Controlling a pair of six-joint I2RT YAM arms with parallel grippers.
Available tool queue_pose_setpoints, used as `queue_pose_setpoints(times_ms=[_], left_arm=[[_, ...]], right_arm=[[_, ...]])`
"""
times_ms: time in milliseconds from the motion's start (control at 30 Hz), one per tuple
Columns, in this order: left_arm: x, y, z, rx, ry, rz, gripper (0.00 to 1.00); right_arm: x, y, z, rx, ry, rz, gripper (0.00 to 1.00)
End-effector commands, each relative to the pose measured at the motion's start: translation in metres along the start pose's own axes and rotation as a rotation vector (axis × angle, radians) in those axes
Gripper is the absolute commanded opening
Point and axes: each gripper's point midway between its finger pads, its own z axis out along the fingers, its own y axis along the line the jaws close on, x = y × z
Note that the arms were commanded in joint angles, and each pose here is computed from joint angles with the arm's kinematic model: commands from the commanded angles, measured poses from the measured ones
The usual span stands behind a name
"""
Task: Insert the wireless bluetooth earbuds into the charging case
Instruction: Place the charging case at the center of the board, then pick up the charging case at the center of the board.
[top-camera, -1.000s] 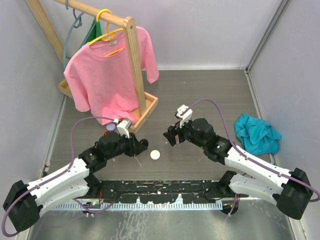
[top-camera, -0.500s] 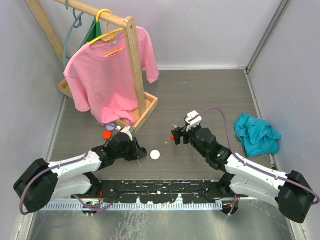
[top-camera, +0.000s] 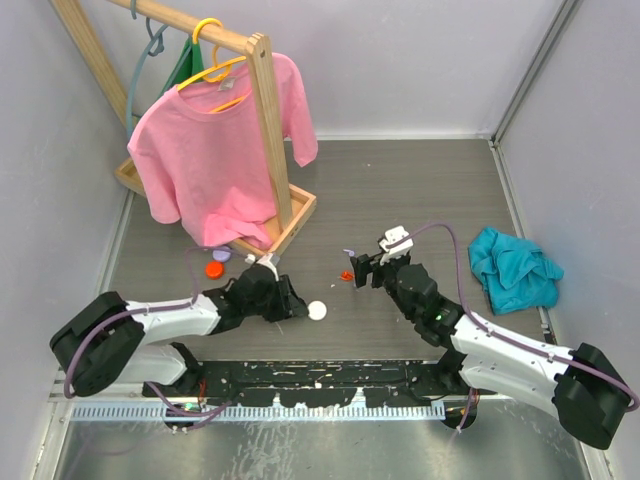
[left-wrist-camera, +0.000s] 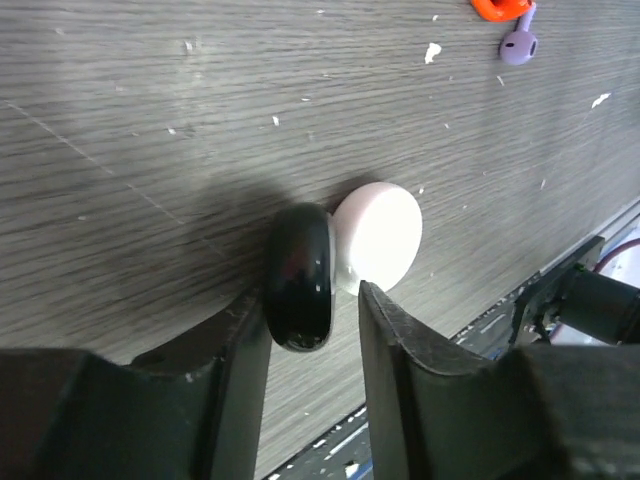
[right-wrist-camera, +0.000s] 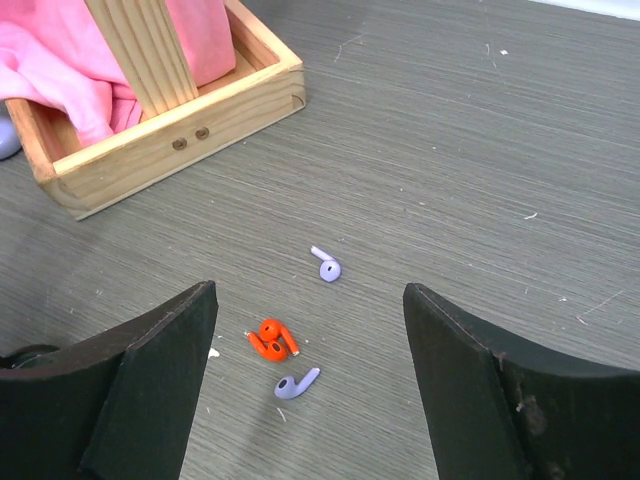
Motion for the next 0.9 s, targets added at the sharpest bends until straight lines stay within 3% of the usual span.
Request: queue_pose_setpoints(times_ms=[0, 100, 167, 567, 867], left_arm=[[0.003, 0.015, -0.001, -0.115, 0.008, -0.012, 0.44], [-0.001, 0.029, -0.012, -0.189, -0.031, -0.03, 0.62], [-0.006, 0.034, -0.021, -0.226, -0.063, -0.031, 0.68], [-0.059, 0.08, -0.1, -0.592, -0.279, 0.089, 0.78], [-0.107, 0.122, -0.118, -0.76, -0.367, 0.058, 0.77]], right_arm=[[-0.028, -0.003, 0.0, 0.021, -0.11, 0.043, 0.8], [-0.028, -0.003, -0.001, 0.018, -0.113, 0.044, 0.8], [-0.028, -0.002, -0.001, 0.018, -0.112, 0.043, 0.8], [-0.027, -0.003, 0.0, 0.02, -0.106, 0.041, 0.8], [-0.029, -0.003, -0.003, 0.015, -0.116, 0.049, 0.8]])
